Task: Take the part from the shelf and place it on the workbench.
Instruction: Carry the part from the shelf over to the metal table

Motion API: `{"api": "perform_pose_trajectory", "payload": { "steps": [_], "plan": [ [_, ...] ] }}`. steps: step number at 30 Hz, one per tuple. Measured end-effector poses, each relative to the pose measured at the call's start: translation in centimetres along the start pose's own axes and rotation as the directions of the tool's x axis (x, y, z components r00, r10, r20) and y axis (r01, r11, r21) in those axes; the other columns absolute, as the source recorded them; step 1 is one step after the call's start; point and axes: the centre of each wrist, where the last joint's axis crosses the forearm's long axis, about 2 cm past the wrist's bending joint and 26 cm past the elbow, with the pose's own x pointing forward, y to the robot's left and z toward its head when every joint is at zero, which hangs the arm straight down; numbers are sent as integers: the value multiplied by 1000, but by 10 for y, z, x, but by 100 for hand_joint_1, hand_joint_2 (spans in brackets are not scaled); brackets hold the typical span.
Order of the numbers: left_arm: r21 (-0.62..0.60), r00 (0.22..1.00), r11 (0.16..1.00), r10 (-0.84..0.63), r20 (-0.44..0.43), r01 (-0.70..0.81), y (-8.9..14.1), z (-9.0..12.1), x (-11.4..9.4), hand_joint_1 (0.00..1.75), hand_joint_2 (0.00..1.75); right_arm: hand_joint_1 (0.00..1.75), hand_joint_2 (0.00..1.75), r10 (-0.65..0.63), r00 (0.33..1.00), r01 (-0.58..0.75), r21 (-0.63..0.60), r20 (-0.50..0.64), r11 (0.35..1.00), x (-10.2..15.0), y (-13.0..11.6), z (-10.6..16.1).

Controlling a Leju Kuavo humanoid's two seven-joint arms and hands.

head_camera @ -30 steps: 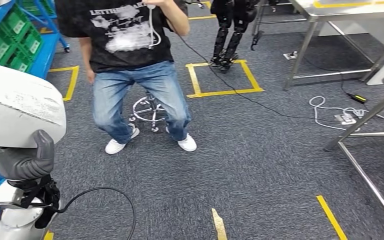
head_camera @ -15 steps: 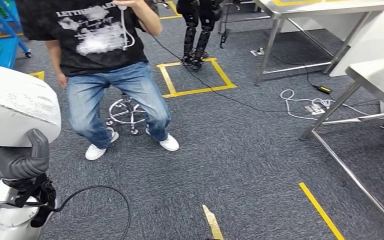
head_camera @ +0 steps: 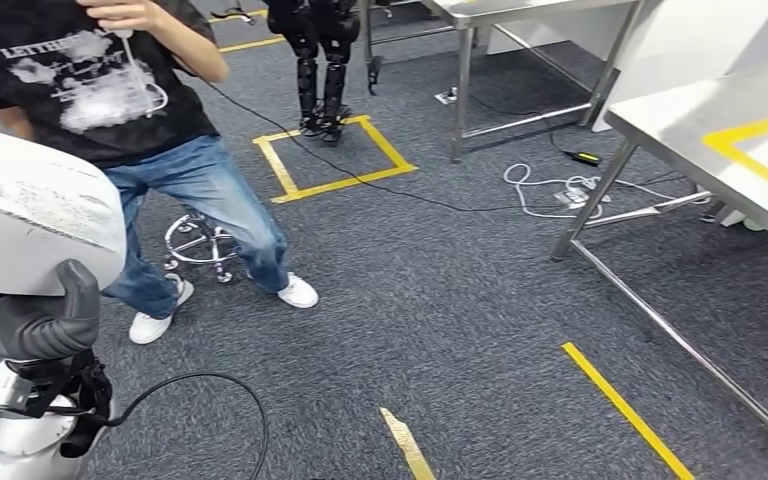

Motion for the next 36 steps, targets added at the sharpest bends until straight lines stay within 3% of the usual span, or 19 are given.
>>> {"api": "perform_pose_trajectory", "payload": {
  "steps": [36],
  "plan": [
    [-15, 1000, 1000, 19, -19, -20, 0, 3, 0, 175, 175, 0, 0, 11, 1000, -10, 38, -3, 999, -3, 1, 1]
  ]
}}
